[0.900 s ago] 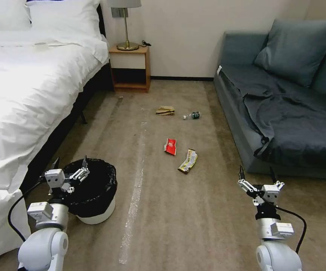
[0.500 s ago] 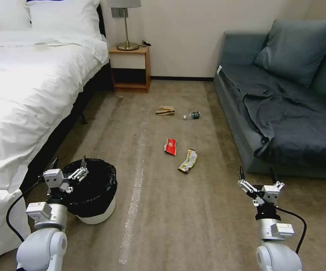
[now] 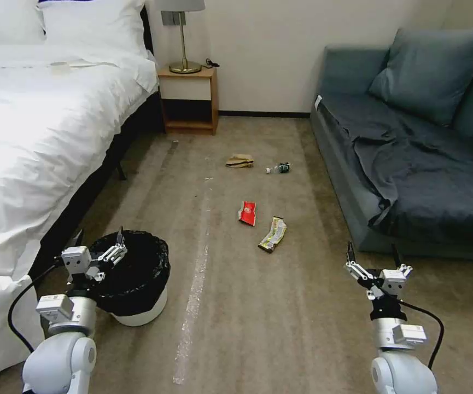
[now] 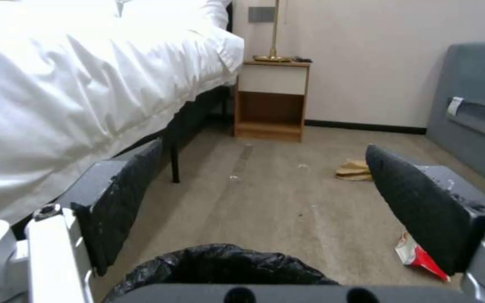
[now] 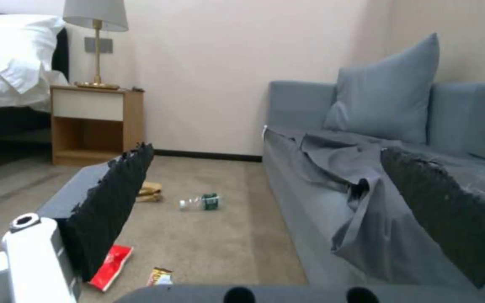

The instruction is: Pick up the trash bin, then pick up the garbage on the floor and place it into the trash bin.

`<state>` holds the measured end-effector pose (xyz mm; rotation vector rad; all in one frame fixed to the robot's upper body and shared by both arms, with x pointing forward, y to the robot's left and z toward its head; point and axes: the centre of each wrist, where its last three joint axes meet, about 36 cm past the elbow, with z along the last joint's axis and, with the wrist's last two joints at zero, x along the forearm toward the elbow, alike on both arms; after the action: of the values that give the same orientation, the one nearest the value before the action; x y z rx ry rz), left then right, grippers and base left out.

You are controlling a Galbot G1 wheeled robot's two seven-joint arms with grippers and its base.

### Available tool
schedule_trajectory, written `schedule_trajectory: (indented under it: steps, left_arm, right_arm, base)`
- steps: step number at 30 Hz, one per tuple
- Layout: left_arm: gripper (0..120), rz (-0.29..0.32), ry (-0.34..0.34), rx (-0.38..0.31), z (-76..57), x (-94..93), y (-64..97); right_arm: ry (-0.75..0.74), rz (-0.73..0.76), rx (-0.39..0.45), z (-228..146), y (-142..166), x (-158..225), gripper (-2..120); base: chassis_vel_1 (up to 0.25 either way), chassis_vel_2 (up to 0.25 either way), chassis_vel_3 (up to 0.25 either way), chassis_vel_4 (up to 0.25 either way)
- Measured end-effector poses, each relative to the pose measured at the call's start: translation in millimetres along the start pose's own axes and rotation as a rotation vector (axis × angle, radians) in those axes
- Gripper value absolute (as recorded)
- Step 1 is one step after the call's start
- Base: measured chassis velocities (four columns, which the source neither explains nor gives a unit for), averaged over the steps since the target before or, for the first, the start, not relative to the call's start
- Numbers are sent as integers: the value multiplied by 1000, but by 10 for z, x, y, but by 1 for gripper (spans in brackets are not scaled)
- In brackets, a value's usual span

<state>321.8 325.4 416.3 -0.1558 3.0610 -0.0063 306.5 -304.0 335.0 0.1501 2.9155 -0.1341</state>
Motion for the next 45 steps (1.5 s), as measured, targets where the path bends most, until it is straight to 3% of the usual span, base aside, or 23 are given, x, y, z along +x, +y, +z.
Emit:
schedule_trajectory:
  steps: [6,8,9,10,11,13,16,17,21,27,29,36,38,45]
  left_arm:
    - [97,-62,43,12,2,24,-13]
    - [96,-159,95,30,-24,24,-41]
    - [96,-159,95,30,-24,24,-41]
    - [96,-231,124,56,-33,10,-49]
    - [96,-231,124,56,-33,10,-49]
    - [96,-363,166,112,-27,-24,-31]
    - [96,-403,183,133,-20,-30,-16]
    - [96,-442,214,172,-21,-32,-7]
    - [96,-481,278,242,-26,-42,-4]
    - [96,-492,319,300,-30,-66,-8]
    - [95,-504,366,357,-20,-97,-15]
    - [94,-547,430,371,39,-151,0]
    - [95,-573,477,386,100,-220,33]
    - [96,-573,533,447,143,-325,61]
  right_arm:
    - [0,1,1,-2,-7,0,100]
    - [1,2,1,-2,-5,0,100]
    - [1,2,1,-2,-5,0,100]
    - [1,1,0,-1,-2,1,100]
    - [1,1,0,-1,-2,1,100]
    - [2,1,1,2,2,5,100]
    - [4,0,1,6,5,8,100]
    - [5,-1,0,10,11,11,100]
    - [6,-5,-1,12,27,12,100]
    - [6,-6,-1,11,28,14,100]
    - [9,-9,0,13,24,27,100]
    - [7,-12,1,13,22,26,100]
    - [5,-17,0,15,25,26,100]
    - [4,-25,-3,31,34,38,100]
  base:
    - [0,0,0,0]
    - [0,0,0,0]
    - [0,0,0,0]
    - [0,0,0,0]
    - [0,0,0,0]
    - [0,0,0,0]
    - [0,0,0,0]
    - [0,0,0,0]
    - [0,0,0,0]
    - [0,0,0,0]
    - [0,0,0,0]
    - [0,0,0,0]
    - [0,0,0,0]
    - [0,0,0,0]
